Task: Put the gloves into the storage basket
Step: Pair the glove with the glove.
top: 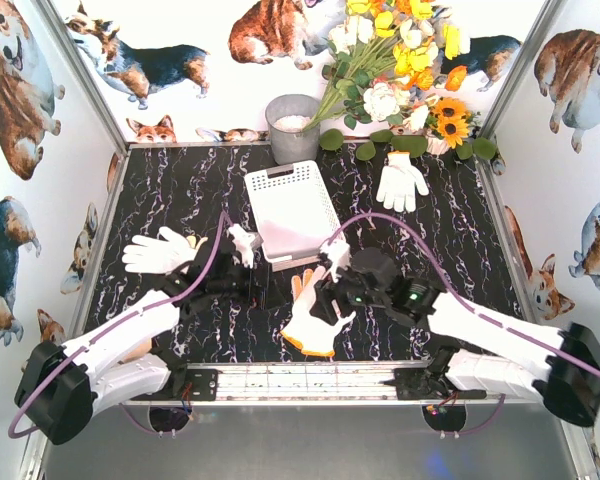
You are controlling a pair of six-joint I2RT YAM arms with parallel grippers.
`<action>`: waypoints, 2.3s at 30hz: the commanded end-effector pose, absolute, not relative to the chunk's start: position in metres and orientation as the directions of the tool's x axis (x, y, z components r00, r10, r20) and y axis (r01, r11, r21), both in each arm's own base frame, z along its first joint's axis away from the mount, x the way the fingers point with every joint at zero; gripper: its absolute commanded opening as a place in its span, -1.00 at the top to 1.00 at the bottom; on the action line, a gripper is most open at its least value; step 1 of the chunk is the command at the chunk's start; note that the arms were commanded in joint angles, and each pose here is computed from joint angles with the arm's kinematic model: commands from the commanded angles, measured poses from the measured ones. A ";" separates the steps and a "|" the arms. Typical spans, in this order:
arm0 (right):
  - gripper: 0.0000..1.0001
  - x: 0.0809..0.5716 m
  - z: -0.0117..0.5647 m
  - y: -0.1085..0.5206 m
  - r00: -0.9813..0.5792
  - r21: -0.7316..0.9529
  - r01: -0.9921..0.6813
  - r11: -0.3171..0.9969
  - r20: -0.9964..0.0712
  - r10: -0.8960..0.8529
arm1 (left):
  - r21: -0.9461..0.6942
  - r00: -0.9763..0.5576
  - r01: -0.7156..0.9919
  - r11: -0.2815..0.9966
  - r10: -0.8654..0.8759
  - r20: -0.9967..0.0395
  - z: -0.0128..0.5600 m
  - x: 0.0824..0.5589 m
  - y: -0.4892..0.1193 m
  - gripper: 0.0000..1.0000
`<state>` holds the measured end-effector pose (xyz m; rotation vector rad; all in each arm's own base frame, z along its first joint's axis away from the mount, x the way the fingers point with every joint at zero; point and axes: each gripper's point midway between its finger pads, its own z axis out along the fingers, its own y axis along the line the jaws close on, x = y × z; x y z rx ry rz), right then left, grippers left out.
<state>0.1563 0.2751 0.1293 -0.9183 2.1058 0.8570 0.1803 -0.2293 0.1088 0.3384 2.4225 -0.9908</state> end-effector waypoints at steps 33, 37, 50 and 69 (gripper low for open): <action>-0.08 0.257 0.044 0.194 -0.758 0.519 0.236 0.822 -0.430 0.490 | -0.696 -0.923 0.297 0.654 0.009 -0.385 0.052 0.167 -0.285 0.21; -0.05 0.262 0.036 0.194 -0.775 0.477 0.231 0.848 -0.436 0.457 | -0.685 -0.924 0.298 0.665 0.021 -0.382 0.045 0.169 -0.286 0.24; 0.63 0.270 0.021 0.204 -0.809 0.450 0.208 0.868 -0.420 0.412 | -0.692 -0.925 0.304 0.655 0.030 -0.378 0.042 0.171 -0.291 0.76; 1.00 0.281 0.089 0.229 -0.791 0.548 -0.011 0.836 -0.516 0.328 | -0.791 -0.948 0.150 0.593 -0.141 -0.286 0.086 0.169 -0.298 1.00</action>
